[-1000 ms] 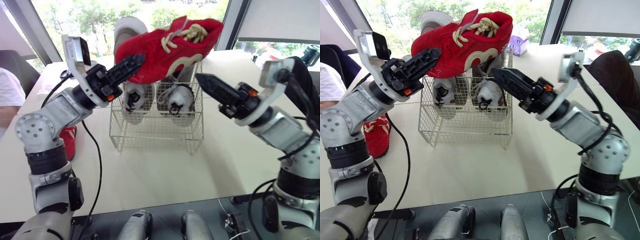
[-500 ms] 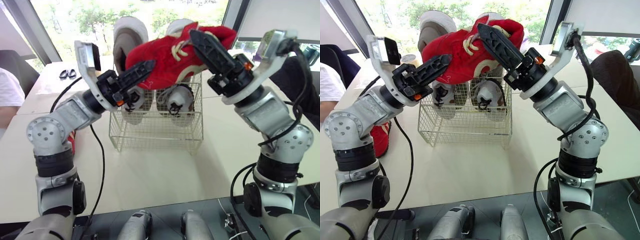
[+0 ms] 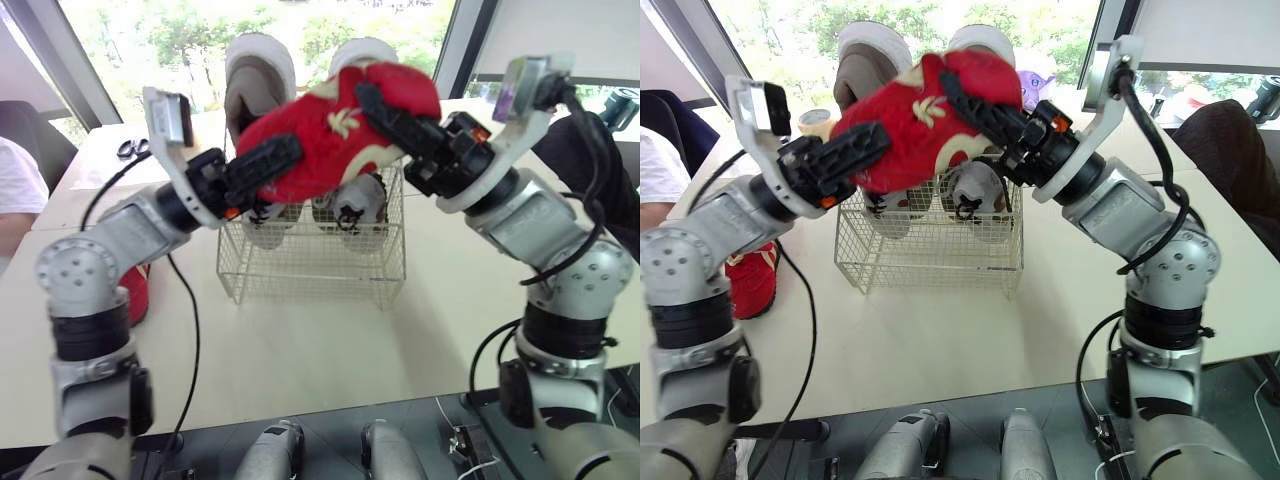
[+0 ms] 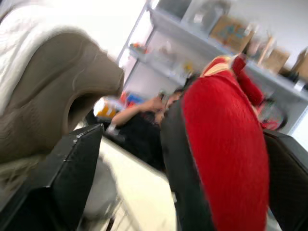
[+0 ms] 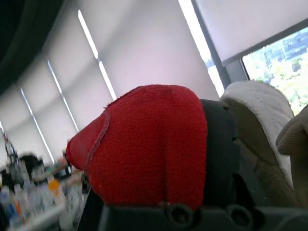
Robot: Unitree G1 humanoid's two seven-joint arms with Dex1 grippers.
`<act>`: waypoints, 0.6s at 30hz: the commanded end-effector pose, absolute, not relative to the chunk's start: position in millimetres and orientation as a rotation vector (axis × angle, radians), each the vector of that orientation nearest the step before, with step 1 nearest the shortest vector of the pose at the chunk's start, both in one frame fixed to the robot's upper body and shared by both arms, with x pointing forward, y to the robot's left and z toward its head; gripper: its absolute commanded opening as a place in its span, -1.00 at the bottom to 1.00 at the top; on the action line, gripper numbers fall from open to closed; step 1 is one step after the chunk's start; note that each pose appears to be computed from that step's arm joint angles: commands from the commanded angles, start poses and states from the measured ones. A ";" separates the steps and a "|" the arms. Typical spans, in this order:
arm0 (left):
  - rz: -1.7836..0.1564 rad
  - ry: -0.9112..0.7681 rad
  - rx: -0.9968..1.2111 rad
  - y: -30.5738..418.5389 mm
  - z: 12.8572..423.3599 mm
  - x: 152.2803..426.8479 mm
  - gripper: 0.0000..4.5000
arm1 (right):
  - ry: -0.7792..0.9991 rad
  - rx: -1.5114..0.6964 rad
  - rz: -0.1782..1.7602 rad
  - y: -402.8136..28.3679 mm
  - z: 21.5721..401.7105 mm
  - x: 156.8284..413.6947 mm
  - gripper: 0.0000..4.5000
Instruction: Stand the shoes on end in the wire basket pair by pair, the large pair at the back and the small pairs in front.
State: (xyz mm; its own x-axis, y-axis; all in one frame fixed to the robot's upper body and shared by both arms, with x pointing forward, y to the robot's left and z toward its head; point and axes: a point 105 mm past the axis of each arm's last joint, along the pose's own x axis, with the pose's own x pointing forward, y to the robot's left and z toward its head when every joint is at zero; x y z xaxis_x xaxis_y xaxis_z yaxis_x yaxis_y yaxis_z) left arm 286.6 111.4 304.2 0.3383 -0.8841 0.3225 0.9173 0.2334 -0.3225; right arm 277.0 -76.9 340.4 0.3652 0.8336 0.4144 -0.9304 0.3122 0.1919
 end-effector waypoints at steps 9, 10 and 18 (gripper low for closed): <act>-1.161 0.009 -0.110 156.1 294.8 283.6 0.97 | -0.201 -0.430 1.243 -105.3 329.3 290.4 -0.56; -1.162 0.004 -0.105 155.6 295.2 283.3 0.97 | -0.198 -0.488 1.254 -106.1 325.4 292.5 -0.56; -1.135 -0.017 -0.087 156.4 294.7 282.5 0.97 | -0.164 -0.679 1.362 -97.6 286.5 299.2 -0.56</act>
State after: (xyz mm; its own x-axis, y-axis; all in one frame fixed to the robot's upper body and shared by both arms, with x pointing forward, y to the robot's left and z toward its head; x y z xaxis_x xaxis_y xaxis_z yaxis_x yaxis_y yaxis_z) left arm 285.6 152.5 283.0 0.4054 -0.9139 0.0223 0.9089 0.4004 -0.1165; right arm 298.3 -97.6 289.7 0.2277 0.9407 -0.2514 -0.8632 0.0755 -0.4992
